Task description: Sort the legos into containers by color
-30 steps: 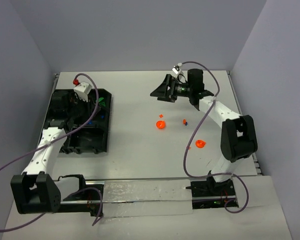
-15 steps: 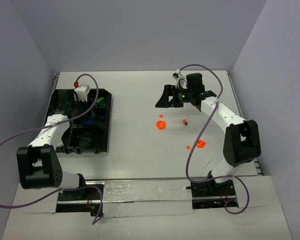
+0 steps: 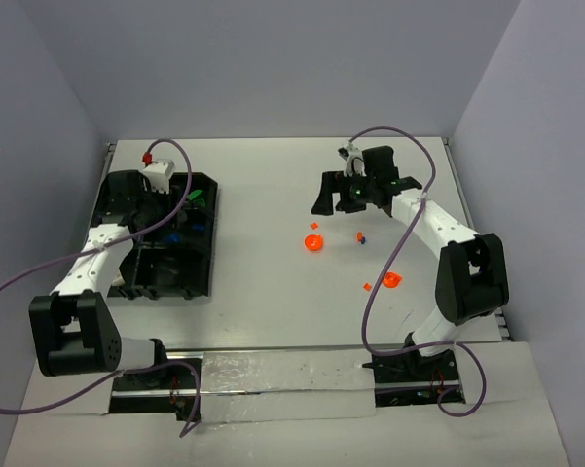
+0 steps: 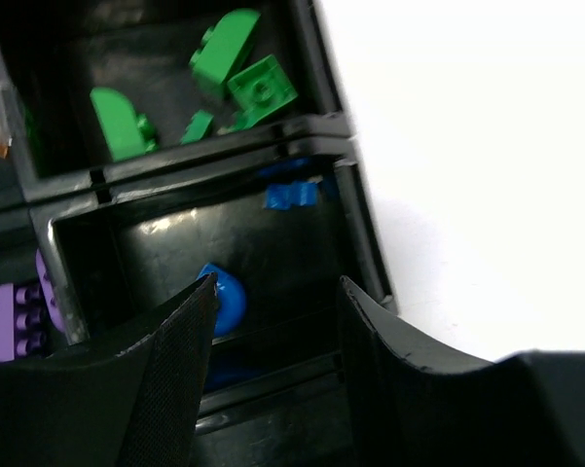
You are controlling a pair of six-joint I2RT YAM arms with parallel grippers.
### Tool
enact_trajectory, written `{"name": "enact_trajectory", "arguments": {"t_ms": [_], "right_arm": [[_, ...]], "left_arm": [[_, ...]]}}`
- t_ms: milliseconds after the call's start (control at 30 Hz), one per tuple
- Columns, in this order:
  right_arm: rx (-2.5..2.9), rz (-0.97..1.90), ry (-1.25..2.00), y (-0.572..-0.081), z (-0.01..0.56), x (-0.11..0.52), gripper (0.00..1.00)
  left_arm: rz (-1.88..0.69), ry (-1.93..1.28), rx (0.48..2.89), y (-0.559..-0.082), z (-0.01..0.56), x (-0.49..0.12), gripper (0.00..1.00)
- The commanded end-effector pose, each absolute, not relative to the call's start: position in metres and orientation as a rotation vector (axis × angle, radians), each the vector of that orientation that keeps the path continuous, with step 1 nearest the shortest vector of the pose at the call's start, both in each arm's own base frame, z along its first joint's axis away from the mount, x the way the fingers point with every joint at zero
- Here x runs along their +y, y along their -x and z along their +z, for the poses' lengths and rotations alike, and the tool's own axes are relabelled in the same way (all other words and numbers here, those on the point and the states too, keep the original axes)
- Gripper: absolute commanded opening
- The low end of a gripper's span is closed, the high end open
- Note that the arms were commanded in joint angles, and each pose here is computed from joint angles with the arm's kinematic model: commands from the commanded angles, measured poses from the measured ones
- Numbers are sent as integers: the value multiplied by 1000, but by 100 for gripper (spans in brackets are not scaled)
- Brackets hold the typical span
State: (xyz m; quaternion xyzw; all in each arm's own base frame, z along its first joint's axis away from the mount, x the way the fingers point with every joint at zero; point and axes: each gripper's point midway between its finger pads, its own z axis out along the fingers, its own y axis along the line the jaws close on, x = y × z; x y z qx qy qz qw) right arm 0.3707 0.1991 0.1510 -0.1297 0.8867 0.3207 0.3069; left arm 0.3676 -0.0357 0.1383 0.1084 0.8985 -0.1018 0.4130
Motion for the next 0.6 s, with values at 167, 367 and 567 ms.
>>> {"name": "enact_trajectory", "arguments": {"t_ms": [167,367,567], "right_arm": [[2541,321,355,-348,82,100,71],[2611,184,396,-342,60,78,51],[2662,132,387,-345,46,72,45]], "left_arm": [[-338,-356,2094,-368,185,-52,57],[-359,-353,2095,-365,184,-55,57],[-356,-351,2102,-364,180,-54,57]]}}
